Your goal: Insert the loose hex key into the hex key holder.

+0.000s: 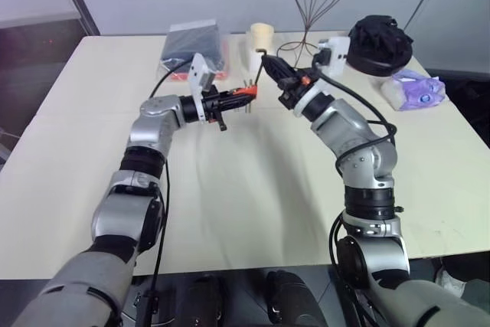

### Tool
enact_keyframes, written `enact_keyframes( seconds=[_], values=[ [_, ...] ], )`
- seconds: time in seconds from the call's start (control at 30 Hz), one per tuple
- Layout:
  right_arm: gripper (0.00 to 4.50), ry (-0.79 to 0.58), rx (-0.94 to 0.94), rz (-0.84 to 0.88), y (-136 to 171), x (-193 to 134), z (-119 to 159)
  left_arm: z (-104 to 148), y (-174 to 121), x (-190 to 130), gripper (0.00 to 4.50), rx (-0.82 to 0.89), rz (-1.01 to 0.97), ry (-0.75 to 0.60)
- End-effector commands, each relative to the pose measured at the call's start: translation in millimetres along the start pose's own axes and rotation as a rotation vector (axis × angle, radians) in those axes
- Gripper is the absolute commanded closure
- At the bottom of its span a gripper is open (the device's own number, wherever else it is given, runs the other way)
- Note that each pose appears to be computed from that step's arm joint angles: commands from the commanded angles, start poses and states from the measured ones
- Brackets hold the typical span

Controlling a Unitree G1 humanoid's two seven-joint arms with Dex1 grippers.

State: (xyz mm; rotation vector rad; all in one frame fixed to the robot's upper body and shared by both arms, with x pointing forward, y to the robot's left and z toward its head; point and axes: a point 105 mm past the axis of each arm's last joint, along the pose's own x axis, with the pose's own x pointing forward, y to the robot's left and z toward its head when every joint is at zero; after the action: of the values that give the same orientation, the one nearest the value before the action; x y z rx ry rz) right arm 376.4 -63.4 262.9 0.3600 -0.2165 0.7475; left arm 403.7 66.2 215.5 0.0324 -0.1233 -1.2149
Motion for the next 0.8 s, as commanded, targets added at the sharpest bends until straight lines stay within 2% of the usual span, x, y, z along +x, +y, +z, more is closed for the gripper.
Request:
enact_keyframes(
  seconds=[0.03,0.3,0.8],
  values=[
    [4.46,0.028,-0.005,0.080,18.3,3.8,-5.5,36.1,-7.3,6.5,4.50,0.109,-0.046,-0.086],
    [4.46,0.052,-0.016,0.074,16.0,3.1,-9.1,35.5,-13.1,6.1,4.50,0.141,-0.080,-0.059],
    [4.46,0.073,-0.023,0.085,16.4,0.2,-14.0,44.4,-6.3,4.9,4.50,0.112,-0.046,-0.101]
  ],
)
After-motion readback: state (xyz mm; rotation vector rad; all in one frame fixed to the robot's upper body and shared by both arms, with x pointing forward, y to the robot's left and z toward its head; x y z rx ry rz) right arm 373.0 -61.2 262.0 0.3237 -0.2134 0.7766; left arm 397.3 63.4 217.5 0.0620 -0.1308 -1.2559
